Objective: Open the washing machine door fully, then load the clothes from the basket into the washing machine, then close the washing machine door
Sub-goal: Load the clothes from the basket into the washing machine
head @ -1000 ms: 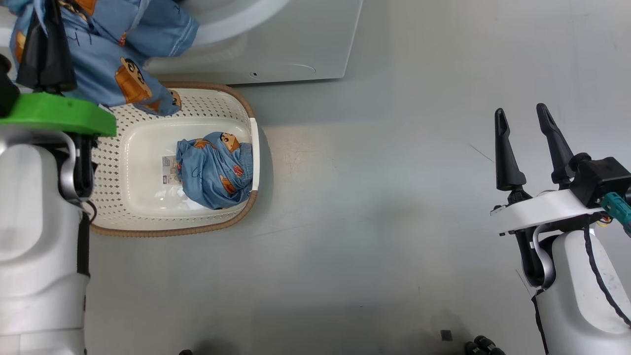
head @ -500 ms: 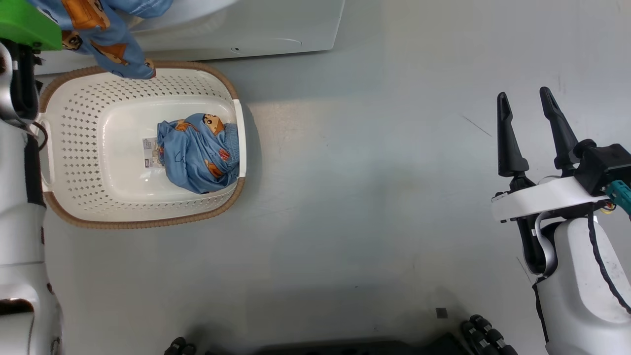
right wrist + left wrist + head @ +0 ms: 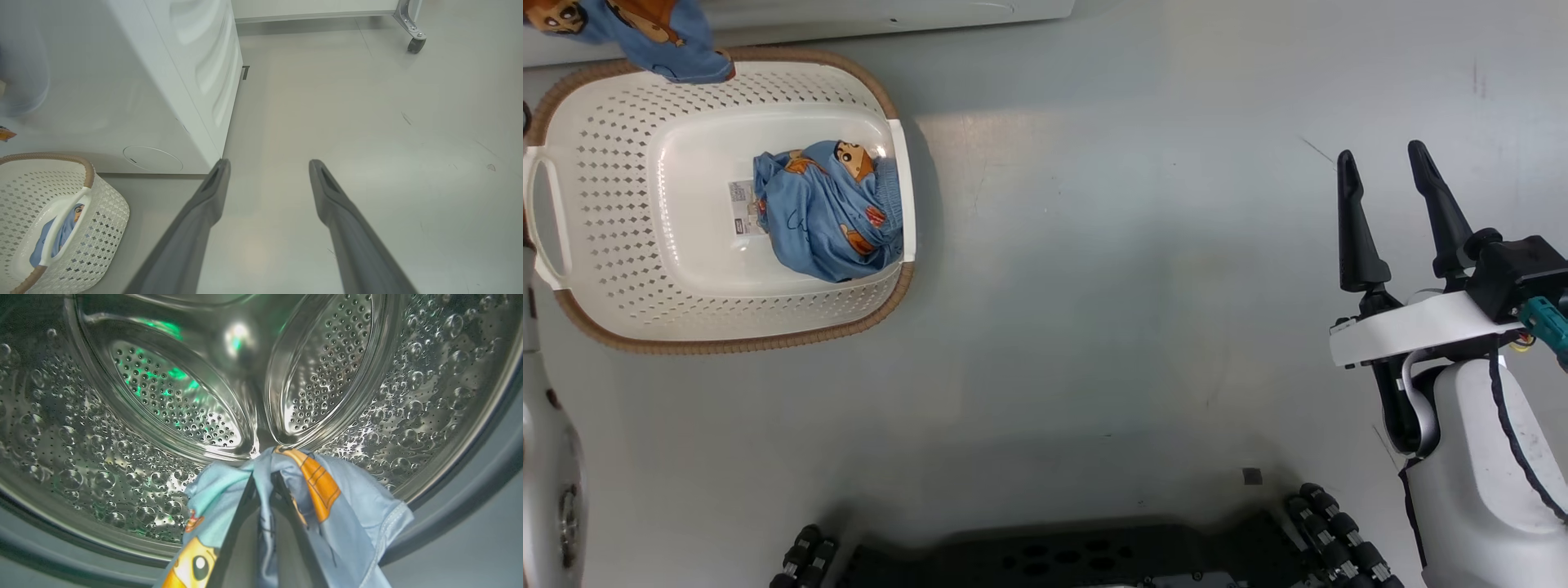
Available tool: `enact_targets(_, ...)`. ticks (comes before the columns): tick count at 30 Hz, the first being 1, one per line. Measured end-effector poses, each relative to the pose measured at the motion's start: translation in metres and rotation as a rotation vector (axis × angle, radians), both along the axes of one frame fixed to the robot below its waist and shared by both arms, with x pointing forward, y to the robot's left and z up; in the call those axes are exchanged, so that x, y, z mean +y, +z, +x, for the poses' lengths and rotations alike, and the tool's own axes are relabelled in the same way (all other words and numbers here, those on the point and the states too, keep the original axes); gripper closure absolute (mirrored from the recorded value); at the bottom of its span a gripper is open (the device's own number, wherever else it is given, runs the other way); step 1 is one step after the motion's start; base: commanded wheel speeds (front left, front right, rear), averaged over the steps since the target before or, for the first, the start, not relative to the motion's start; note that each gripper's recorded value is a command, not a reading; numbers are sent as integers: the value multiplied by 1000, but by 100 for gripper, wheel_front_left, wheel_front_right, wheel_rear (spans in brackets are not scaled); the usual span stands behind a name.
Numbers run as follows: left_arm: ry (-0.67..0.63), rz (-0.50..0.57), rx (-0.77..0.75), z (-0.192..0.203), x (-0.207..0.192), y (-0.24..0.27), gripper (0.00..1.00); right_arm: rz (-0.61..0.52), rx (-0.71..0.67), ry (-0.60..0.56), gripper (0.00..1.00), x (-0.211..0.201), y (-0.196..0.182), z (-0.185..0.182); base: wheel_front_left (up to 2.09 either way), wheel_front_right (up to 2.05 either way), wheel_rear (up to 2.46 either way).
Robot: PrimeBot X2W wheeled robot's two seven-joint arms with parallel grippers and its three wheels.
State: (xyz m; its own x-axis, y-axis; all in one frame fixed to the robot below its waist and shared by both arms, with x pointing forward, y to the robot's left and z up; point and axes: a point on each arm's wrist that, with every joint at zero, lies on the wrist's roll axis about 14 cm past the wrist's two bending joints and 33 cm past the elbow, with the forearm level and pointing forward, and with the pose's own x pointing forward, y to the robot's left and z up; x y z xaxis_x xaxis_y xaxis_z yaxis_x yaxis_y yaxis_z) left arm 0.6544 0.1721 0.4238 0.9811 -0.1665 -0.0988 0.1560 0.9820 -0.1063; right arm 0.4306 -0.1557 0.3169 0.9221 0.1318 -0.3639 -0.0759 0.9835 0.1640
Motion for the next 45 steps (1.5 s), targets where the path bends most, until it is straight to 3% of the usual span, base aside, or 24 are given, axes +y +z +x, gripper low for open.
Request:
enact_targets(11,-81,22,21,23,-29,-20,100,6,84,10,0,4,-31,-10,0,0,0)
enact_targets(19,-57,-33,59,36,-26,-38,100,9,127,17,0,6,-47,-16,0,0,0)
enact_targets(26,-49,-15,61,49,-20,-48,100,13,163,23,0,9,-59,-22,0,0,0)
enact_targets(30,-56,-21,5,55,-24,-43,100,11,171,17,0,7,-63,-22,0,0,0)
enact_targets(37,-67,64,-273,75,-19,20,100,9,175,14,0,6,-65,-21,0,0,0)
enact_targets(45,-46,120,-334,79,-14,39,100,10,180,15,0,7,-67,-22,0,0,0)
